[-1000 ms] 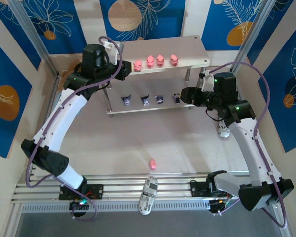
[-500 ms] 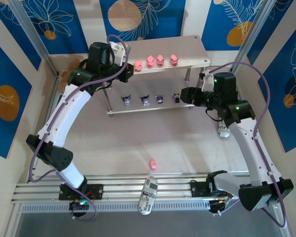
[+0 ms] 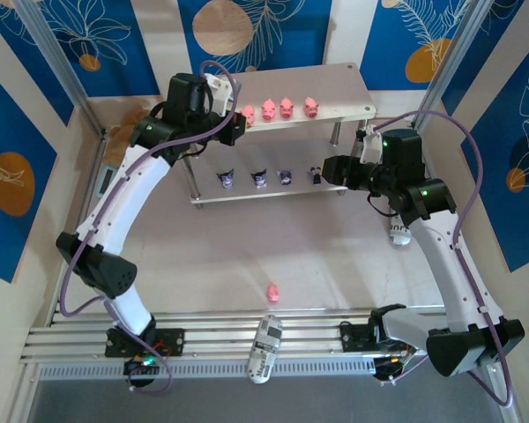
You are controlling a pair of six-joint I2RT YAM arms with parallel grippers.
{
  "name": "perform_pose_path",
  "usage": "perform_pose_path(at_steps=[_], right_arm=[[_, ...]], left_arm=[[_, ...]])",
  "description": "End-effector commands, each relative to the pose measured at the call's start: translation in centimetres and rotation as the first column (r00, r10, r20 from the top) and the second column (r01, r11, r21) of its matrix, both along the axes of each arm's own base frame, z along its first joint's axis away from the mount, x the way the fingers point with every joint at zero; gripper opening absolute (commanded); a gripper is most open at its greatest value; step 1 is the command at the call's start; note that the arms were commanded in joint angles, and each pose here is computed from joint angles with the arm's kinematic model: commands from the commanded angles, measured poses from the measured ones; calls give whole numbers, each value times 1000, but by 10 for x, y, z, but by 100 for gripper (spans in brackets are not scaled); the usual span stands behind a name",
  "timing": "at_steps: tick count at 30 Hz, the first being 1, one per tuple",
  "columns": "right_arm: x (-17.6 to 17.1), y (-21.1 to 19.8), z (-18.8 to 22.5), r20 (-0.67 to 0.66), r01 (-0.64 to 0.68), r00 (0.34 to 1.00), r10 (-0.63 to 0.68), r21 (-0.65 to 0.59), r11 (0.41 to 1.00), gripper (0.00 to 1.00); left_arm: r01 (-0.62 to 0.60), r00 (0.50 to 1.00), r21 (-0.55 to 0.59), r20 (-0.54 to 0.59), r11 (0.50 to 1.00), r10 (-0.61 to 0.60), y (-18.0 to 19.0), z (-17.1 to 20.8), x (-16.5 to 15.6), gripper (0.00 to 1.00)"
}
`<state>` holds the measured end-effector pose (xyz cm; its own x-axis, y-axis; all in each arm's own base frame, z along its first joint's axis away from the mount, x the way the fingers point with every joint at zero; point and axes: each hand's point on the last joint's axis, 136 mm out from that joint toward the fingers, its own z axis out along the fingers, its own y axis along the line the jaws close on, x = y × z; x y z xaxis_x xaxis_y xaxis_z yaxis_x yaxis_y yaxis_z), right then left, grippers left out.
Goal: Place and organize the plastic toys onto the shelf
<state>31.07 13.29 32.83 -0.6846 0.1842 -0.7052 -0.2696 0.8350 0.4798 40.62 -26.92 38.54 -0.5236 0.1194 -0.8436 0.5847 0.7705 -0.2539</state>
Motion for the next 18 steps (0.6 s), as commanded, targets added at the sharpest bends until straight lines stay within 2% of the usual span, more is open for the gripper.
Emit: perform_pose_path(at_steps=[1,18], right_arm=[[-3,0,3,13,-9,1000,9,4,1000,64],[-3,-5,2,14,2,1000,-2,-6,1000,64]], left_arm=[[28,999,-13,40,1000,-28,-9,14,-1,3],[24,998,-28,57,999,-23,-15,17,9,4]])
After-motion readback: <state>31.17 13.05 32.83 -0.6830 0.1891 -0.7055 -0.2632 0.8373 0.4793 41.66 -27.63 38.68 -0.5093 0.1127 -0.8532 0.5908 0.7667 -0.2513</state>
